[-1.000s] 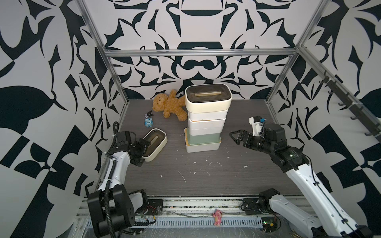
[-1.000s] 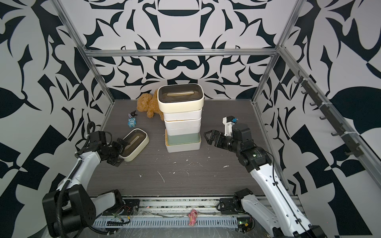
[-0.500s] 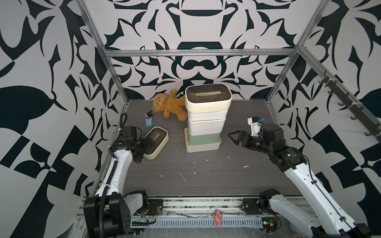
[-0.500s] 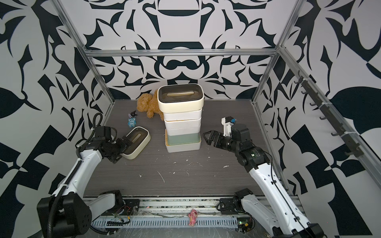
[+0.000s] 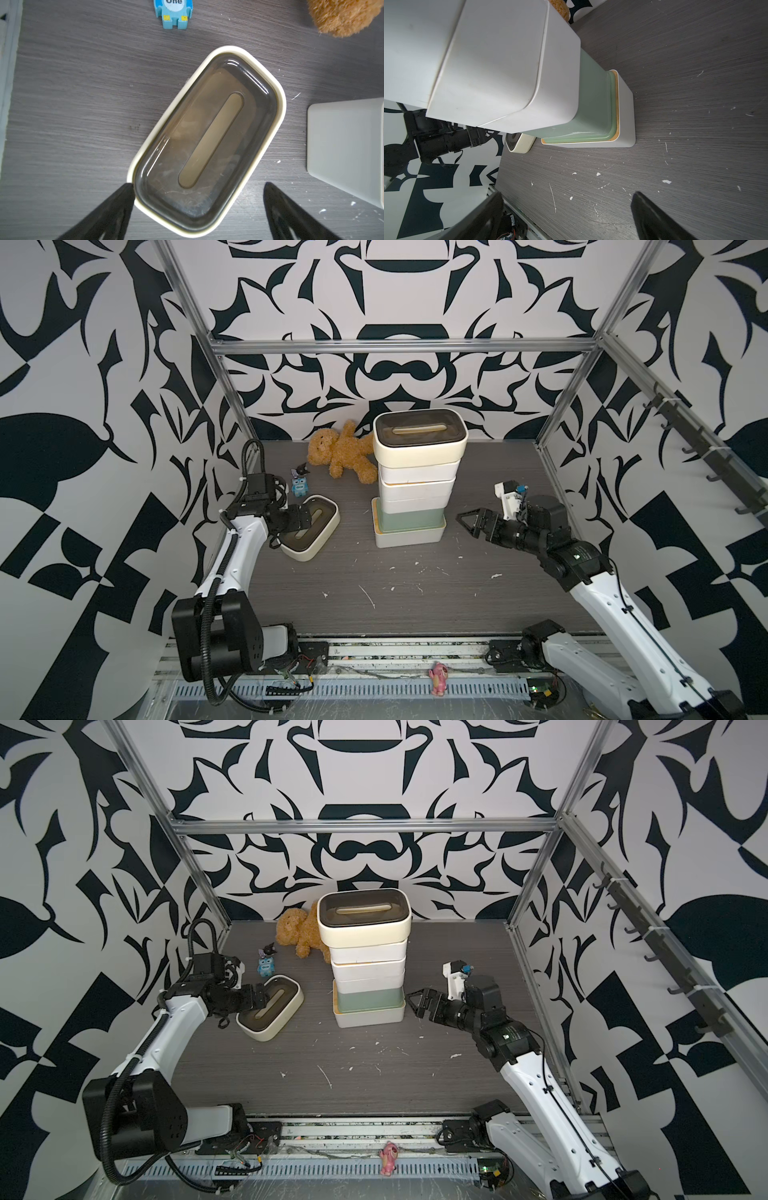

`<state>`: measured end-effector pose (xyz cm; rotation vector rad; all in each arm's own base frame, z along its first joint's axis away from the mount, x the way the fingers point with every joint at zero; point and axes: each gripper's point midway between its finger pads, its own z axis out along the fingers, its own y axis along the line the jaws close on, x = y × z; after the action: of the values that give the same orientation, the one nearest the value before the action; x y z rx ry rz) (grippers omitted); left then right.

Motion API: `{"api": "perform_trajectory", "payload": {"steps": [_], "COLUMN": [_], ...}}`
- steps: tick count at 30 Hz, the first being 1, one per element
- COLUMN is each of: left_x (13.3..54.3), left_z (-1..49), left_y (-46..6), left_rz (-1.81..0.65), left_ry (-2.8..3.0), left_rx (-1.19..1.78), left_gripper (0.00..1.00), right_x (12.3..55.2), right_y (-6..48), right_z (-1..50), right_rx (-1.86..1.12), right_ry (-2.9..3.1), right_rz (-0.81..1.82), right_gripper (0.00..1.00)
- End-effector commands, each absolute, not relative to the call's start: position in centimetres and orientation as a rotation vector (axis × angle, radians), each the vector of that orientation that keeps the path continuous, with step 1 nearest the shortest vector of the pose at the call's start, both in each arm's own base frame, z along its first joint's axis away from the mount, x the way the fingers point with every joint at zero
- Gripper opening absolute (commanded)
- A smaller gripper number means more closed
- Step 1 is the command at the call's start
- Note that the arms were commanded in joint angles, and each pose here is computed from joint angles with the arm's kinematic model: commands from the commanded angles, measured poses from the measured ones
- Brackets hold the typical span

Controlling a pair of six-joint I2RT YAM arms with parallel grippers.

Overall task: Stack the tissue boxes
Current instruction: Move the tissue box to the center of the board, then pick up the tissue box from the center of the board.

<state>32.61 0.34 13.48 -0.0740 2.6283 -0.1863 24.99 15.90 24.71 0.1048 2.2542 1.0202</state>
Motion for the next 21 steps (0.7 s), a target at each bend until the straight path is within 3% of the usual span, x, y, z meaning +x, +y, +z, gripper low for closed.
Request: {"api": "perform_trajectory", "payload": {"steps": [1,21], "left_x": [34.0,35.7], "left_z": [13.7,7.1], "left_y": [0.6,0.4], "left_rz": [-0.113,0.016], "left_ry": [2.609,2.859], "left_rx": [0.141,0.226], "left_gripper": [0.99,0.93], "right_x": [25.0,24.8], "right_y": [16.5,16.2], "right_z": [25.8,25.8], "right_rx": [0.07,0.09], "right_ry": [2.221,2.232], "right_rz": [1.068,1.056], "right_gripper": [0.99,0.99]}}
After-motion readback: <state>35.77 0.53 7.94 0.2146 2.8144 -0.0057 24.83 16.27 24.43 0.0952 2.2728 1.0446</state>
